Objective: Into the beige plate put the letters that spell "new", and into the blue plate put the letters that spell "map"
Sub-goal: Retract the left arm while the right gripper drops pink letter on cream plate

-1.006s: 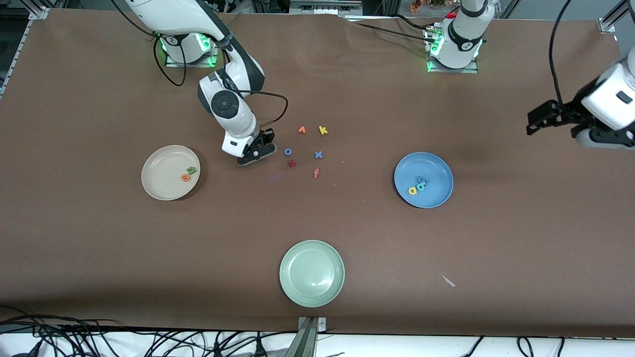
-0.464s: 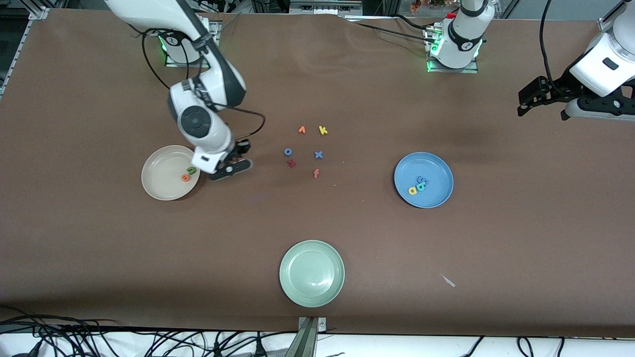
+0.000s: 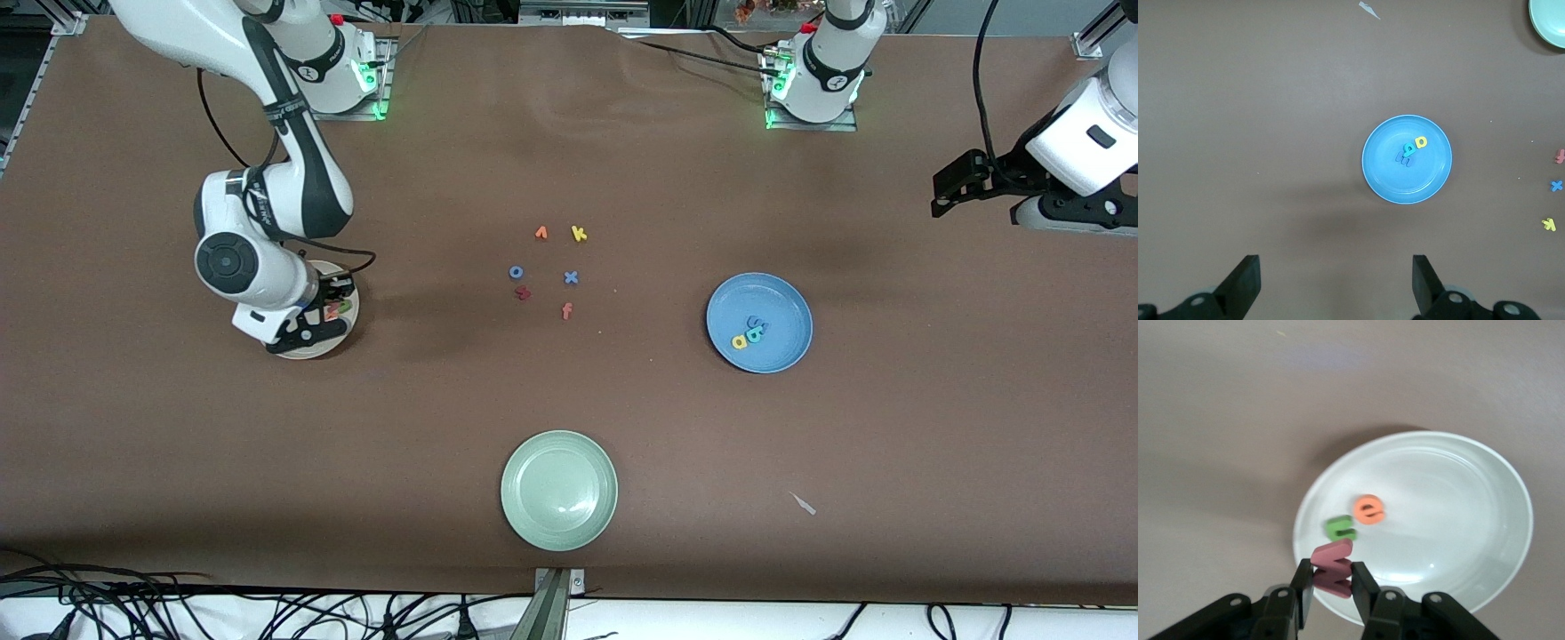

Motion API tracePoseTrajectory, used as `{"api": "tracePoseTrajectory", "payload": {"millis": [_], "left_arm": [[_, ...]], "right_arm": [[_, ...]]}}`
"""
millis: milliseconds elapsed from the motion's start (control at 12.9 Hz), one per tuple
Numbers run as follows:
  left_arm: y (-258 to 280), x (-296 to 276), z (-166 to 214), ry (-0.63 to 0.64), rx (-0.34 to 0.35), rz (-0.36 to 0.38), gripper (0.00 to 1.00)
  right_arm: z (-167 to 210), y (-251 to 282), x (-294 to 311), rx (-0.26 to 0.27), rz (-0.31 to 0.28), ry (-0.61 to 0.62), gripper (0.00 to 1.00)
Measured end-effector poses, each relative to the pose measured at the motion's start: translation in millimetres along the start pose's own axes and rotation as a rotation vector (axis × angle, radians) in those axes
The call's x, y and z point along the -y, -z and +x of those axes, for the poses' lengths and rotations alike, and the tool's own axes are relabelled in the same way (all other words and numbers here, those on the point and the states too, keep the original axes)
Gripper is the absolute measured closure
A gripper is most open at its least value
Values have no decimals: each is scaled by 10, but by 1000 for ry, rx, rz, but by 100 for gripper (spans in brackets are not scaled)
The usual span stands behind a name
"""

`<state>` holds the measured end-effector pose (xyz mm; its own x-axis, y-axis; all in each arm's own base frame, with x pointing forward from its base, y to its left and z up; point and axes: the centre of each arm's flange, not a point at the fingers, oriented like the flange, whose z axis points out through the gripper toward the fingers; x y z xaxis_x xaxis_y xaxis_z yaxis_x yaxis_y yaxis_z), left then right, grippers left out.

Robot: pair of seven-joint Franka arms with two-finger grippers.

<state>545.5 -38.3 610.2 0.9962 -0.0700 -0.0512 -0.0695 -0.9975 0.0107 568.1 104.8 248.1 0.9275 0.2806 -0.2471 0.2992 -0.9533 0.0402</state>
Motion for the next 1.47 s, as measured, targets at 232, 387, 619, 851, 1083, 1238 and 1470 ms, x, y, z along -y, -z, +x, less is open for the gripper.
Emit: {"api": "tracePoseTrajectory", "payload": {"millis": [232, 387, 619, 851, 1083, 1238, 1470], "left_arm": [[9, -7, 6, -1, 3, 0, 0], [9, -9, -2, -2, 11, 0, 0], [4, -13, -6, -3, 16, 0, 0], [4, -13, -9, -3, 20, 0, 0], [15, -13, -10, -3, 19, 0, 0], [15, -23, -11, -5, 20, 1, 0], [14, -45, -12, -9, 22, 1, 0]], "right_arm": [[4, -203, -150, 34, -9, -30, 55], [42, -153, -180, 28, -11, -34, 33], [147, 315, -170, 63, -3, -33, 1], [198, 821, -72, 94, 5, -19, 0], [153, 1233, 14, 140, 12, -7, 0], [37, 1561, 33, 140, 21, -2, 0], [-175, 1998, -7, 99, 34, -4, 0]]}}
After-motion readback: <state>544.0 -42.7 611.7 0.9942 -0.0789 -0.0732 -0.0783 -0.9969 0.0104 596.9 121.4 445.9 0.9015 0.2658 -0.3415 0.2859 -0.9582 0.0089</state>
